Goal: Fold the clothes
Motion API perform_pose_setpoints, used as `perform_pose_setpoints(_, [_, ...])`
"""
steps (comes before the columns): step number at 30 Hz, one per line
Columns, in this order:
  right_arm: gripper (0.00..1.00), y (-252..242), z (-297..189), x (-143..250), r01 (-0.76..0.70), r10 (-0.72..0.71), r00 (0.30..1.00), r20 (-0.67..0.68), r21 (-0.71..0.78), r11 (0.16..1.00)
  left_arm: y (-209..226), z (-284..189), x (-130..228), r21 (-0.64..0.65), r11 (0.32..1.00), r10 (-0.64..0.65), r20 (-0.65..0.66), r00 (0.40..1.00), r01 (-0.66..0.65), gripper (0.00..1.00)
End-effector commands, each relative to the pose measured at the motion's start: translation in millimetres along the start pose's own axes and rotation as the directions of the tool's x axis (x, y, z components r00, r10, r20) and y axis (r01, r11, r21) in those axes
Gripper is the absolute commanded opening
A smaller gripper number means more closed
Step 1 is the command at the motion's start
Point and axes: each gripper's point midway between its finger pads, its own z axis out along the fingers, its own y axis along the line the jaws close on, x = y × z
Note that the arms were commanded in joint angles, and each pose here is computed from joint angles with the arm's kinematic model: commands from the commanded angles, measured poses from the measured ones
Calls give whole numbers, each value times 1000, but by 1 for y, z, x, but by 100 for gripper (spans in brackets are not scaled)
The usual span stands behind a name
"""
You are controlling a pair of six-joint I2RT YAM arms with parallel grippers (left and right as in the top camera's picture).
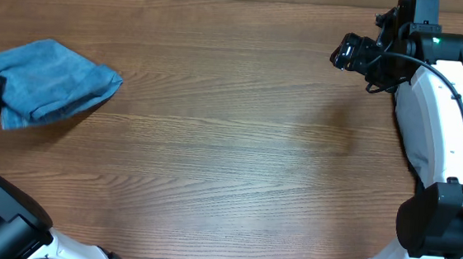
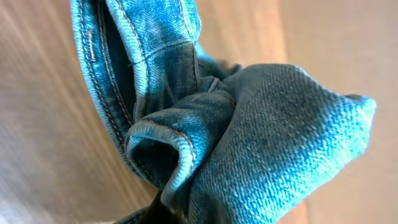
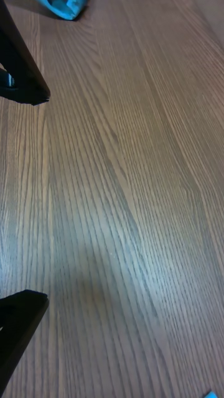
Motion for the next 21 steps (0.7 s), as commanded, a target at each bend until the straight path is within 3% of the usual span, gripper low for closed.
perform_pose_setpoints(1, [100,1,-2,-2,7,-7,1000,8,-6,1000,33,8,1,-128,991,-27,46,999,33,4])
perform_pose_setpoints(11, [100,1,-2,-2,7,-7,1000,8,-6,1000,106,25,41,-326,941,-89,21,996,91,4])
perform_pose_setpoints(12, [100,1,-2,-2,7,-7,1000,8,-6,1000,111,26,45,-337,939,-69,5,998,67,9])
perform_pose_setpoints(13, [100,1,-2,-2,7,-7,1000,8,-6,1000,111,26,46,-338,940,-49,-4,999,45,25])
perform_pose_setpoints(15, [100,1,-2,-2,7,-7,1000,8,-6,1000,105,28,49,-304,953,4,-44,999,-17,76])
perform_pose_setpoints(18, [100,1,-2,-2,7,-7,1000,8,-6,1000,77,28,57,-158,986,42,-121,992,-62,98])
perform_pose_setpoints(21, [100,1,-2,-2,7,-7,1000,8,-6,1000,41,16,56,-45,998,42,-175,984,-51,100])
